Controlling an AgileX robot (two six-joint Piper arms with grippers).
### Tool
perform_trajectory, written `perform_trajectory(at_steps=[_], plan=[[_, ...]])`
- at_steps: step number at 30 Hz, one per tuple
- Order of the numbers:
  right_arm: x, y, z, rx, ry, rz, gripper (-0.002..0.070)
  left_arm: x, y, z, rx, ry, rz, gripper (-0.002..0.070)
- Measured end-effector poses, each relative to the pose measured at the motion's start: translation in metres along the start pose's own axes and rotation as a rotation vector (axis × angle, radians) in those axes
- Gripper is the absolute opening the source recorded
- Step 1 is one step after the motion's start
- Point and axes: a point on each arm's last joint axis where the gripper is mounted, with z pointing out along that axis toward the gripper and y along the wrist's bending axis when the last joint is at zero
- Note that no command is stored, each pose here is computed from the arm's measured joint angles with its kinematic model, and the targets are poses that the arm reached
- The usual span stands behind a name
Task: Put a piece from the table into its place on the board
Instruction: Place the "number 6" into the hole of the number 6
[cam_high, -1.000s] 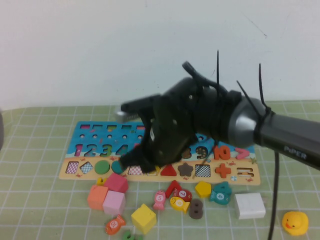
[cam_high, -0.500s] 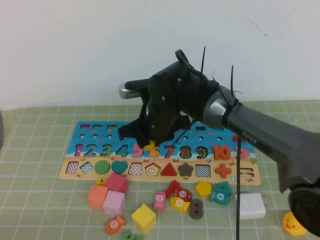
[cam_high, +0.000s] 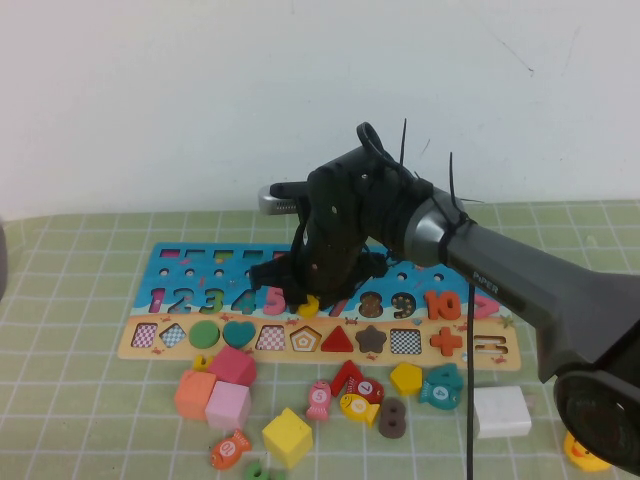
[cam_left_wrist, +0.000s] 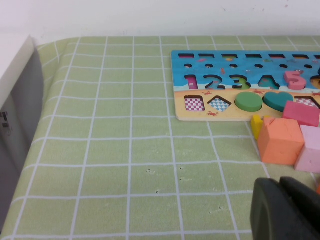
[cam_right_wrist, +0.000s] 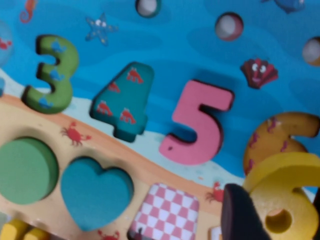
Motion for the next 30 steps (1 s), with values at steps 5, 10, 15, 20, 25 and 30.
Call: perform_trajectory(at_steps=[5,10,15,20,25,30], plan=[[-0.0016,0.0008,0.0,-0.009,-0.018,0.003,0.0271,0.0,0.0,0.0,0.0,0.0,0.0,-0.0003],[-0.0022,0.0005,0.0,-0.006,-0.025,0.001,0.0271,0.0,0.0,0.0,0.0,0.0,0.0,-0.0003],[-0.0043,0.0005,-0.0001,-0.005,-0.047,-0.005,0.0271,0.0,0.0,0.0,0.0,0.0,0.0,-0.0003],[-0.008,0.0002,-0.0003,-0.012,-0.083,-0.001,0.0271,0.0,0.0,0.0,0.0,0.0,0.0,-0.0003],[-0.0086,-0.0008,-0.0004,-0.01,-0.086,0.001,0.0271,0.0,0.0,0.0,0.0,0.0,0.0,-0.0003],[-0.0078,-0.0034,-0.0003,0.002,-0.069,0.01,0.0271,0.0,0.0,0.0,0.0,0.0,0.0,-0.0003]])
